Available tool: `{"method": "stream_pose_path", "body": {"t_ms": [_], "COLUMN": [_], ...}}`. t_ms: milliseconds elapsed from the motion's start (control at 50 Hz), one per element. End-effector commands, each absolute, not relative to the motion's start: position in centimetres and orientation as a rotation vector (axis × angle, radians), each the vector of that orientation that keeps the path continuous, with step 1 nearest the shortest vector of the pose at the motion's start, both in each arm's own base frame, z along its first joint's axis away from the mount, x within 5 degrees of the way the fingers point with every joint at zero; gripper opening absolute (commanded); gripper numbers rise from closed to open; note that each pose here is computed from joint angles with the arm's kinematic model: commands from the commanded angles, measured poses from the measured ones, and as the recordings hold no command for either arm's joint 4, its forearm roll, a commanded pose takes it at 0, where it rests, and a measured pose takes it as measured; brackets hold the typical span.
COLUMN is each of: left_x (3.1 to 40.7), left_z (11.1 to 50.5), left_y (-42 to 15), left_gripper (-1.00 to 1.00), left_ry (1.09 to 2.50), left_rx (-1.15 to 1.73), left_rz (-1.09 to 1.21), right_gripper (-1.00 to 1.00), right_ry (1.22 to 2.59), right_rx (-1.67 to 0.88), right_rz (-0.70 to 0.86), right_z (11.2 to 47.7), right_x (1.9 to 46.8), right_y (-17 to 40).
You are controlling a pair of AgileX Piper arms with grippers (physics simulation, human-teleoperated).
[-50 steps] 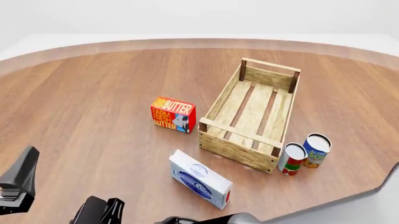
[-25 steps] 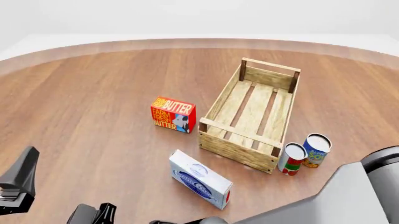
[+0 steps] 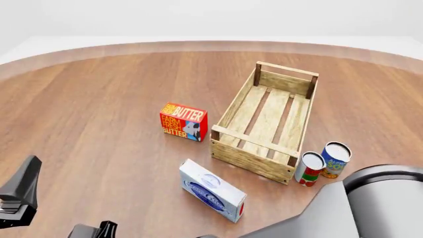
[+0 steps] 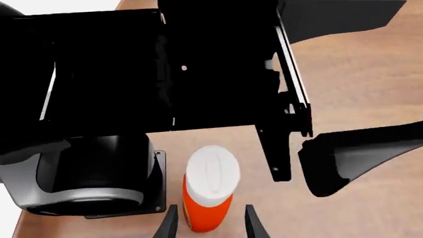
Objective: Pick up the ketchup, and put it in the wooden tray.
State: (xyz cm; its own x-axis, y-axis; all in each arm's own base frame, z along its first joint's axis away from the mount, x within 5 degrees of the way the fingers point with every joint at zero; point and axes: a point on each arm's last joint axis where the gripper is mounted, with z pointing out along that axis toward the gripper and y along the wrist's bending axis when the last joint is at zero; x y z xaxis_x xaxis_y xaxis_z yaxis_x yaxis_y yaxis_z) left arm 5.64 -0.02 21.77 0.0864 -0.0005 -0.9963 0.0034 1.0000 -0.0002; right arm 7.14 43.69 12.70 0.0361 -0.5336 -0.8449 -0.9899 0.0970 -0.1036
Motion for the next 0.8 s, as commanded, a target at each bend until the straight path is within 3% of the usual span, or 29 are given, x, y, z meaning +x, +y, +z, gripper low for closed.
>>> {"method": "stream_pose_path", "body": {"t_ms": [20,660,680,800], "left_x": [5.6,5.6,5.6,5.6], "left_z": [21.8,21.8,21.8,21.8], "left_y": [0.0,0.0,0.0,0.0], "left_gripper": [1.00,1.00,1.00,1.00], "left_ry": [1.484,1.484,1.484,1.484], "left_rx": [0.002,0.002,0.002,0.002], "left_rz": [-0.003,-0.003,-0.003,-0.003], "right_gripper": [1.00,1.00,-1.00,-1.00], "right_ry": [1.596,1.572,1.569,1.565], "right_rx": [-1.552,-1.568,-1.572,-1.568], "right_rz": [0.738,0.725,0.725,0.729], "right_z": [12.0,11.5,11.5,11.8], "right_x": [7.0,7.2,7.1,7.0], "right_y": [44.3,45.6,45.6,45.3]}}
